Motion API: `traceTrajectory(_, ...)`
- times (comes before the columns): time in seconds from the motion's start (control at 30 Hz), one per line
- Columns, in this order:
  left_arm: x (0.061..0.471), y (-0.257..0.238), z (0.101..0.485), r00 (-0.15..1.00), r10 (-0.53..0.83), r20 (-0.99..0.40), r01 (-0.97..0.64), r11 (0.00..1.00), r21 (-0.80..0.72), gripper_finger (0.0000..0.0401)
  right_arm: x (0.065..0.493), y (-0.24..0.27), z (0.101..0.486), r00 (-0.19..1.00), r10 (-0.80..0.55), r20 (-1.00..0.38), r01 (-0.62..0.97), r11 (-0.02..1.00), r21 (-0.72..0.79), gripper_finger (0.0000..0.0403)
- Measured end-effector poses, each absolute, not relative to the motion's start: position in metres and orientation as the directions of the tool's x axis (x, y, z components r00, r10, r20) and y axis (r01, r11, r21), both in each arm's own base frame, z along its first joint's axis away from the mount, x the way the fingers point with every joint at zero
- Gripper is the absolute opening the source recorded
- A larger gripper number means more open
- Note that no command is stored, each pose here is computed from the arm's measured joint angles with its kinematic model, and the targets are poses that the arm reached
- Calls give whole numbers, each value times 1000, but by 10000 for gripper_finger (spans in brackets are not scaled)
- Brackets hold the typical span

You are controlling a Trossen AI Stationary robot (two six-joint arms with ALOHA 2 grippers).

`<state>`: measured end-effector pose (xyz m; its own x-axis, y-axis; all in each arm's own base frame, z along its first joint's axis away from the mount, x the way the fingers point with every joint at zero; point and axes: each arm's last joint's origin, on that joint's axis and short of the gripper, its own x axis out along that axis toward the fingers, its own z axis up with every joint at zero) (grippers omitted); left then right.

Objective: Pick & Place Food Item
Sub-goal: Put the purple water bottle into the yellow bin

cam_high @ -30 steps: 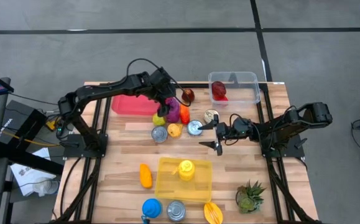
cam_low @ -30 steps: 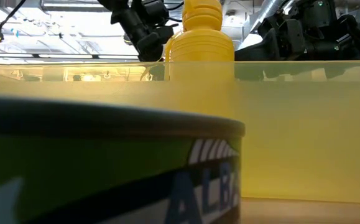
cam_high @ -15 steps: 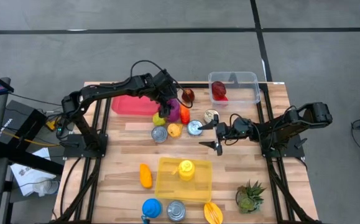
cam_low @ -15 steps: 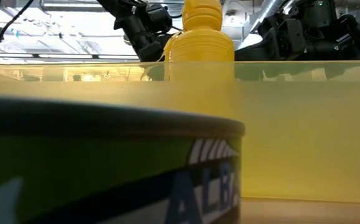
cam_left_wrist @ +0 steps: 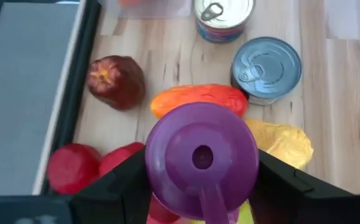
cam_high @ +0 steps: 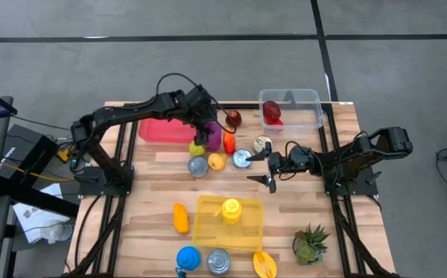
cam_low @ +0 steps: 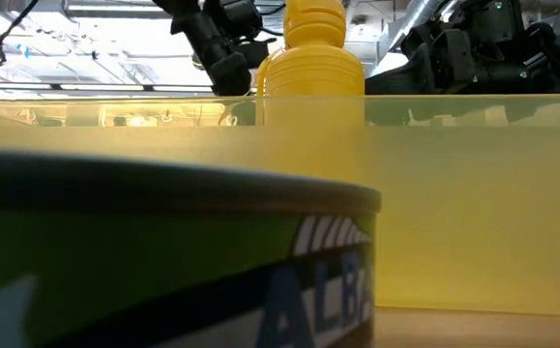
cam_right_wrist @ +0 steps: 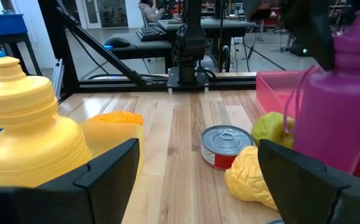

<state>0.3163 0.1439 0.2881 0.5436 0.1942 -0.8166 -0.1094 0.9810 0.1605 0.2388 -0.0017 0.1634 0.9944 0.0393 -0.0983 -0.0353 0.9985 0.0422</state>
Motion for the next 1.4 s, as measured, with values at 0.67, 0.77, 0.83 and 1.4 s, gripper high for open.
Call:
traceTrajectory(0.67,258,84,364,686,121,-718,-94,993,77,202,239,-2,164,995,38,-96,-34,999,42,315)
traceTrajectory(0.77,262,69,364,691,82,-718,-53,997,63,202,239,-2,164,995,38,-95,-34,999,42,315)
traceTrajectory(0.83,265,59,364,692,55,-720,-23,998,54,202,239,-2,164,995,38,-95,-34,999,42,315)
traceTrajectory(1.4,272,-8,364,688,-69,-723,104,995,4,202,239,-2,164,995,38,-96,-34,999,42,315)
